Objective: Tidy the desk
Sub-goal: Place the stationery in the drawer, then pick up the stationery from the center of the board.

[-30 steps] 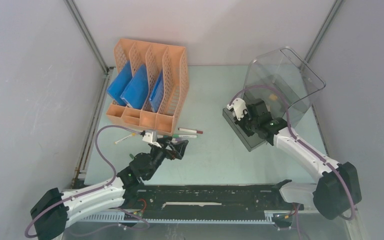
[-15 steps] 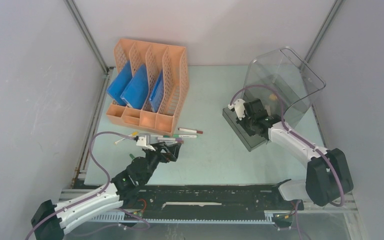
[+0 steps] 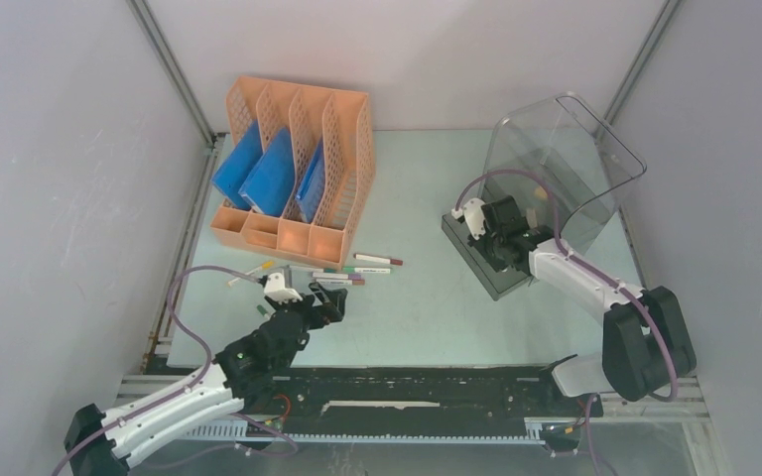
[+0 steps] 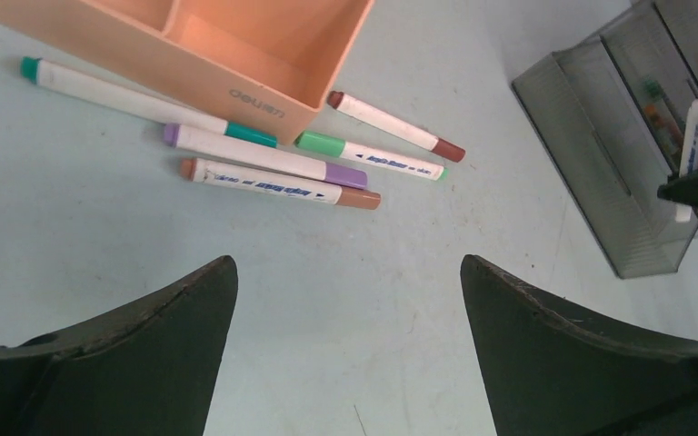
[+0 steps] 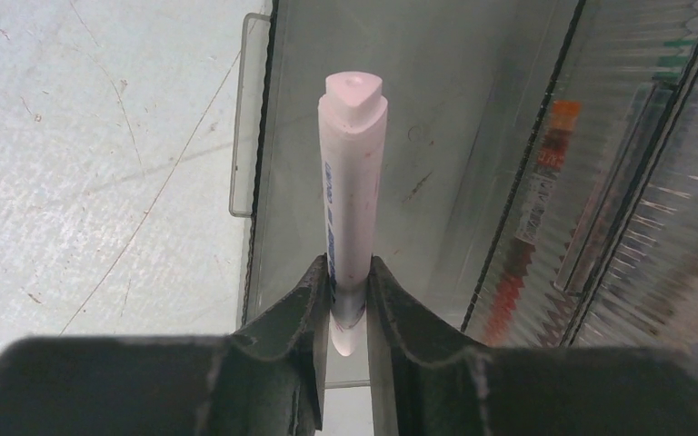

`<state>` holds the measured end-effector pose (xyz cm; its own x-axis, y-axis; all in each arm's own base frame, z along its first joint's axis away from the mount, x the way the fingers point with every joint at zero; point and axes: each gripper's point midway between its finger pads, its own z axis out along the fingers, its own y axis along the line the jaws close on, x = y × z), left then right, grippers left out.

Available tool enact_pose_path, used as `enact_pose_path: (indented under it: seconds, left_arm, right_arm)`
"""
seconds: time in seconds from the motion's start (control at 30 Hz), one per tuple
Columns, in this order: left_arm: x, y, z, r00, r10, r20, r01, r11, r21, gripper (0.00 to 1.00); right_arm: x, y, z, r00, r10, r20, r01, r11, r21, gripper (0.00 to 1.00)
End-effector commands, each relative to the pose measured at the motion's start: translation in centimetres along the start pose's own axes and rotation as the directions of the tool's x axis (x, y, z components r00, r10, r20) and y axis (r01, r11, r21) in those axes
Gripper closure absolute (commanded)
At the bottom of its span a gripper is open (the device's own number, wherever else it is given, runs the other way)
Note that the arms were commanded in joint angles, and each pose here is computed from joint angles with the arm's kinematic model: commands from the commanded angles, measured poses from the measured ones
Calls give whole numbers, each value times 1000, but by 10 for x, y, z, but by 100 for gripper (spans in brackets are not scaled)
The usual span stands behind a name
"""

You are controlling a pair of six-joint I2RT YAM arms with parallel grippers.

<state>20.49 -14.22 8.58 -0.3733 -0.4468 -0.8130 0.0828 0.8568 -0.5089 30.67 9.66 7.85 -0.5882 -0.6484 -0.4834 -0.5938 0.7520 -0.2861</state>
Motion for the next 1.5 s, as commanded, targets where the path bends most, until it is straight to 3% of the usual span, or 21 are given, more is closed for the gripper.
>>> enact_pose_path:
  seconds: [0.0,0.37,0.7,0.93,1.17,1.47]
  left_arm:
    - [-19,9,-4,995,-81,54,86,993,-86,0]
    - [-27,29,-13,993,-92,72,105,971,-213,0]
    - [-26,57,-24,994,-93,55,107,910,-401,0]
    - [-23,72,-31,992,-111,58,125,855,-504,2]
    - [-19,82,-35,993,-109,53,120,814,-568,16]
    - [-11,93,-44,992,-122,-16,81,746,-661,17]
  right_arm:
    - [-5,-8,-3,1000,2,27,-2,1000,19,72]
    - [-11,-12,-17,996,27,83,-27,1000,-3,58]
    - [-21,3,-38,989,-5,150,19,996,-88,49]
    - [-23,9,-41,986,-33,163,49,994,-98,48]
    - [-27,13,-44,983,-58,174,75,993,-96,47]
    - [-30,15,-48,980,-72,188,90,992,-92,46]
